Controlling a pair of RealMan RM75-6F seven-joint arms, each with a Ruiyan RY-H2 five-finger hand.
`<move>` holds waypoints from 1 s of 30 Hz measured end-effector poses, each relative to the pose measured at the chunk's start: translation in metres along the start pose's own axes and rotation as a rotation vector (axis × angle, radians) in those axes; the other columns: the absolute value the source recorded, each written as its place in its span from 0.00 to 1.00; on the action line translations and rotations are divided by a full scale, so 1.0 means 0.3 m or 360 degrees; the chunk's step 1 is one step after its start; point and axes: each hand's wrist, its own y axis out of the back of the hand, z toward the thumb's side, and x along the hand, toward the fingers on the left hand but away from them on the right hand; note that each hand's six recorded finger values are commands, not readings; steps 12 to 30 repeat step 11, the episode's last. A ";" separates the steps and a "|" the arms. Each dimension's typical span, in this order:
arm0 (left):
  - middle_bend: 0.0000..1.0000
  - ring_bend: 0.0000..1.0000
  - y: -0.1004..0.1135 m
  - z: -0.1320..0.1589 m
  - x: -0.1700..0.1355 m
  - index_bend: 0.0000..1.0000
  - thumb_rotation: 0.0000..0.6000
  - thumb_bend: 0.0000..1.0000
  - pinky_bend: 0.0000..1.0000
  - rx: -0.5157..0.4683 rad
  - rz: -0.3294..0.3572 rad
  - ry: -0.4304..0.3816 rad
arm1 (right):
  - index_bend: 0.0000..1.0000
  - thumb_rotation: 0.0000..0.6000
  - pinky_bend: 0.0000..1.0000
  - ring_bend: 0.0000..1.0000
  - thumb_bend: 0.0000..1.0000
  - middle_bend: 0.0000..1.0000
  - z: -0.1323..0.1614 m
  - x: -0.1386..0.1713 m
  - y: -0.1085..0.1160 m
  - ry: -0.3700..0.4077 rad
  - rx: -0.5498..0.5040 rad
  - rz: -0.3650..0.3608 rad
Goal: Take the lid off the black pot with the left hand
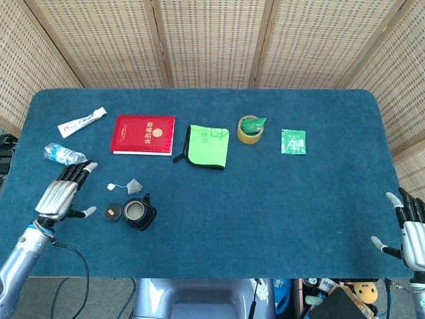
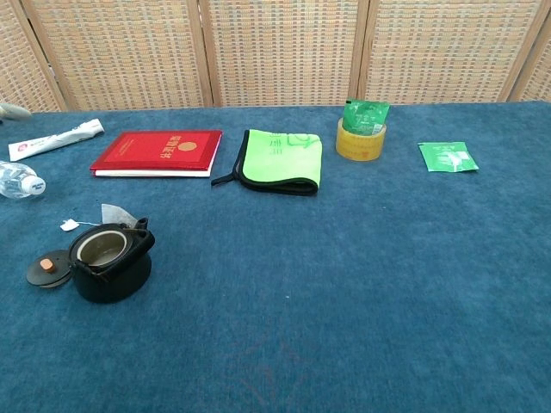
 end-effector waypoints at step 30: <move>0.00 0.00 0.061 -0.107 -0.281 0.00 1.00 0.21 0.00 0.0065 0.0202 0.0322 | 0.00 1.00 0.00 0.00 0.00 0.00 0.003 0.003 -0.003 0.0010 0.0010 -0.0001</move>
